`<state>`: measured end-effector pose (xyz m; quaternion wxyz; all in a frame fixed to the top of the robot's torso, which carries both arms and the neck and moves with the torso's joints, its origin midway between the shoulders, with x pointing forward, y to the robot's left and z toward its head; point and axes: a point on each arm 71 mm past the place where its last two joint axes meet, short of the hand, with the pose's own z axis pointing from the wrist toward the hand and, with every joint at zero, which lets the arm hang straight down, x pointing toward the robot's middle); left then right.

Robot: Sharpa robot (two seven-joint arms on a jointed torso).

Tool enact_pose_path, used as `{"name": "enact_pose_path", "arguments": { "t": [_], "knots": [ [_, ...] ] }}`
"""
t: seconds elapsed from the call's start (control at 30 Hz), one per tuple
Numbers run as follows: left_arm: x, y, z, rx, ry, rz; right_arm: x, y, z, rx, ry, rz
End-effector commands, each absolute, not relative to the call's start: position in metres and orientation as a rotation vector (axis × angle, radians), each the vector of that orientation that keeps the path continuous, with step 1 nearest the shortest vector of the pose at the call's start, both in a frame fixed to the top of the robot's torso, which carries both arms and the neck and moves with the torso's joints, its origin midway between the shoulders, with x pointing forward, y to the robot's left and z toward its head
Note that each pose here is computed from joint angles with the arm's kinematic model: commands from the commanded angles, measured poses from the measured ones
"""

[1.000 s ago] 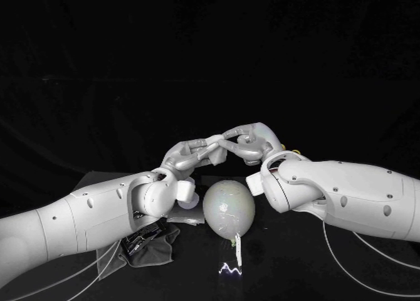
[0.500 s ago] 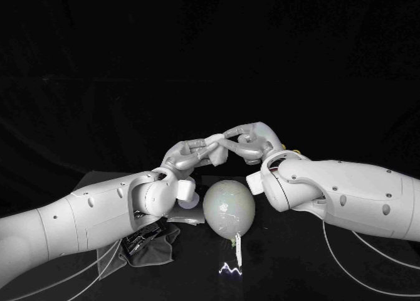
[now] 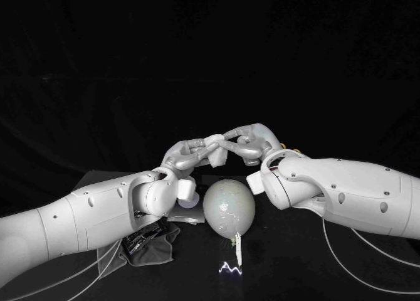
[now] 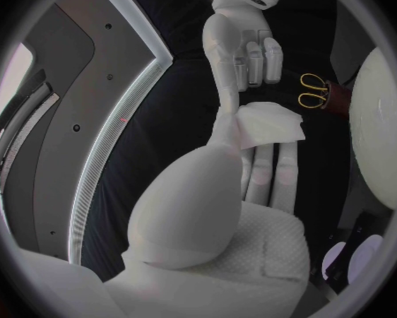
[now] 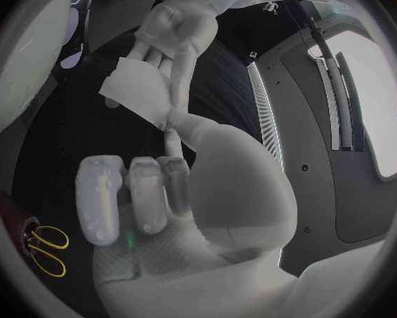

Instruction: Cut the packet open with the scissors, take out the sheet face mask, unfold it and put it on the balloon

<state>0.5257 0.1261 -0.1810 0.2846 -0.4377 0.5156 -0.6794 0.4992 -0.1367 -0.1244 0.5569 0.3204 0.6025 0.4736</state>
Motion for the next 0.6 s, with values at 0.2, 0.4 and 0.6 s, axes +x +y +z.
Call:
{"name": "enact_pose_path", "arguments": {
  "t": [0.2,0.4,0.6],
  "knots": [
    [0.525,0.128,-0.178,-1.176,1.363,-1.828,0.497,-0.144,-0.123,0.744,1.416,1.159],
    [0.524,0.131,-0.179,-1.188,1.379,-1.838,0.493,-0.163,-0.121,0.759,1.387,1.162],
    [0.522,0.132,-0.178,-1.192,1.398,-1.856,0.491,-0.179,-0.122,0.762,1.383,1.144]
  ]
}}
